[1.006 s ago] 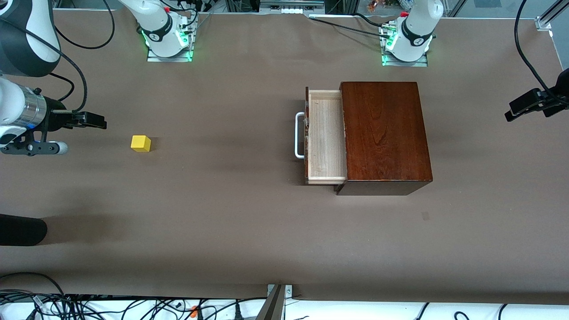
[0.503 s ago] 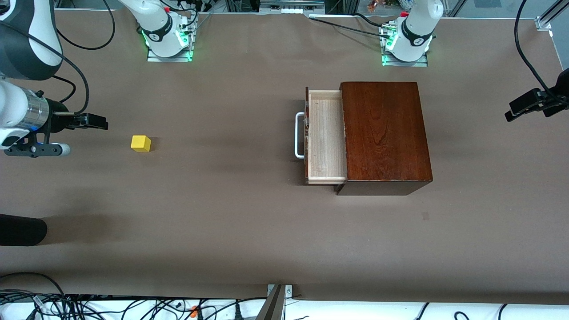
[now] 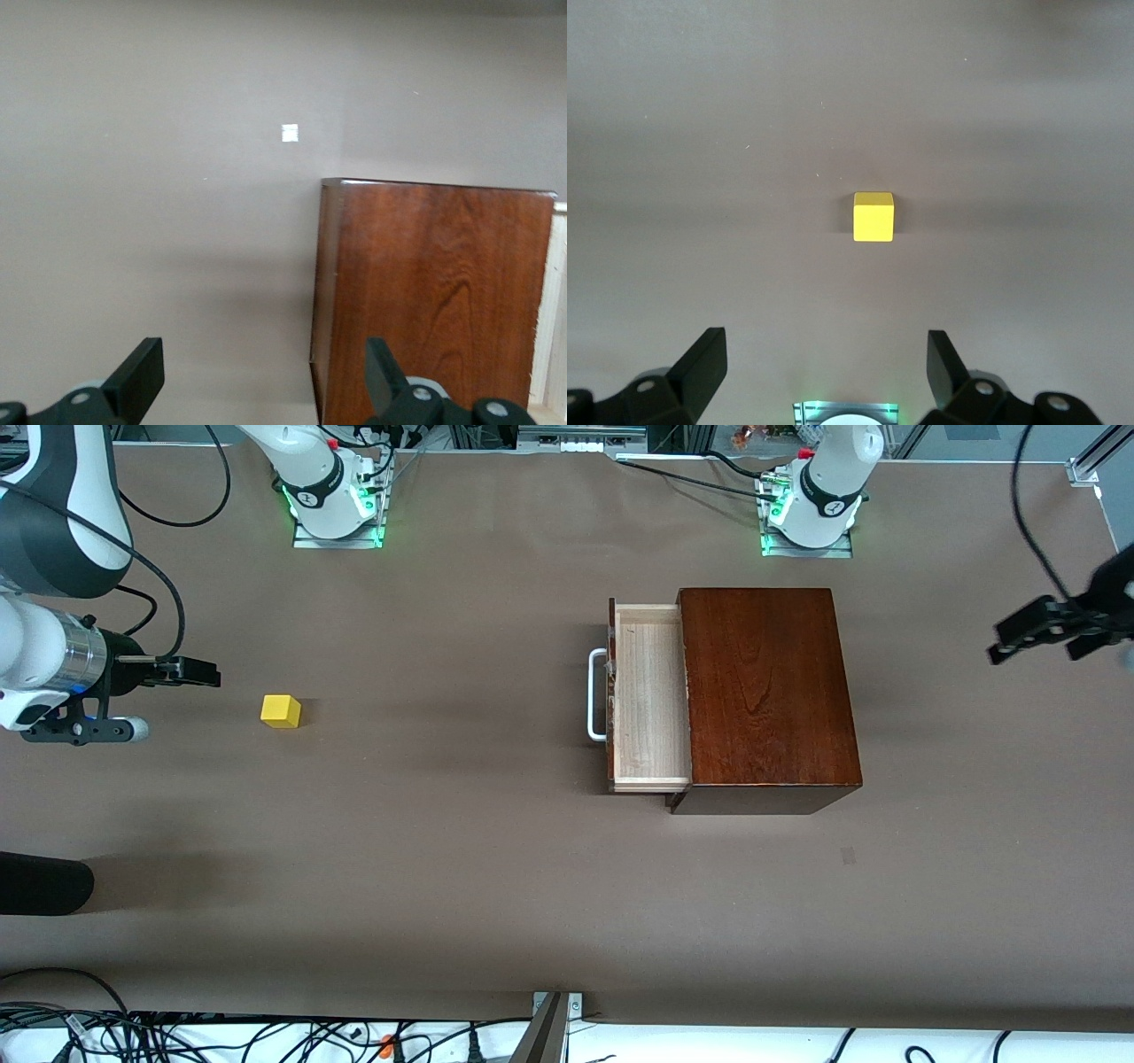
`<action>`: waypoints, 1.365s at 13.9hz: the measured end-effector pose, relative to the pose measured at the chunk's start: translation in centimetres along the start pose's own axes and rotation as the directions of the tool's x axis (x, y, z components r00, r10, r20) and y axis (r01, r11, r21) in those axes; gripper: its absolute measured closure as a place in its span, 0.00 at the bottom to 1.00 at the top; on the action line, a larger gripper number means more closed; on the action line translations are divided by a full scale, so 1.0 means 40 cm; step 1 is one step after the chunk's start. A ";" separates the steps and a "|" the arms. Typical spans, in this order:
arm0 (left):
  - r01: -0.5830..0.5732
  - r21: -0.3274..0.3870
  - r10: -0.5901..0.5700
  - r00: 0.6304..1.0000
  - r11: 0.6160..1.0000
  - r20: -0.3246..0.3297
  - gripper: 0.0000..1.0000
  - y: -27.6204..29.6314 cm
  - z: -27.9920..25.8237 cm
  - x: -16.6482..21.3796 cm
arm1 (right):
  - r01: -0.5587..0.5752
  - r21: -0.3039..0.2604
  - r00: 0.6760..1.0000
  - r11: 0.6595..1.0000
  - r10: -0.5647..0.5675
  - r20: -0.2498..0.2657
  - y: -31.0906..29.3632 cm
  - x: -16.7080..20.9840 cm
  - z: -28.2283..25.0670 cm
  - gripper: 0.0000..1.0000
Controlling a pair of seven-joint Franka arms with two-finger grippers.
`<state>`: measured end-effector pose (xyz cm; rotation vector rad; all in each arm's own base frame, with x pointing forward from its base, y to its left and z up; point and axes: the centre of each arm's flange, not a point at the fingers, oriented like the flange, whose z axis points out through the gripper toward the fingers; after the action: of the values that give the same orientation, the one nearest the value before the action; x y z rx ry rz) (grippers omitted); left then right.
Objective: Open drawer, take yellow block, close drawer
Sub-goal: 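Move the left gripper over to the front of the open drawer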
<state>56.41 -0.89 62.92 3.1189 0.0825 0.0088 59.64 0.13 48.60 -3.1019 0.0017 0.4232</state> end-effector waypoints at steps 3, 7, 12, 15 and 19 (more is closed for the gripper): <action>-0.107 0.000 0.106 0.994 0.994 0.010 0.00 0.150 0.003 -0.021 | 0.000 0.000 1.000 1.000 0.000 0.000 0.000 0.000 0.000 0.00; -0.200 -0.005 0.200 0.979 0.980 0.036 0.00 0.371 0.026 -0.075 | 0.000 0.000 1.000 1.000 0.000 0.000 0.000 0.000 0.000 0.00; -0.174 -0.028 0.177 0.976 0.984 0.130 0.00 0.695 0.169 -0.119 | 0.000 0.000 1.000 1.000 0.000 0.000 0.000 0.000 0.000 0.00; -0.133 -0.049 0.139 0.975 0.990 0.173 0.00 0.850 0.273 -0.108 | 0.000 0.000 1.000 1.000 0.000 0.000 0.000 0.000 0.000 0.00; -0.077 -0.047 0.084 0.980 0.996 0.180 0.00 1.021 0.401 -0.103 | 0.000 0.000 1.000 1.000 0.000 0.000 0.000 0.000 0.000 0.00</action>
<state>54.56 -42.25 47.75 3.0632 -0.0468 -0.2686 59.65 0.14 48.62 -3.1020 0.0015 0.4231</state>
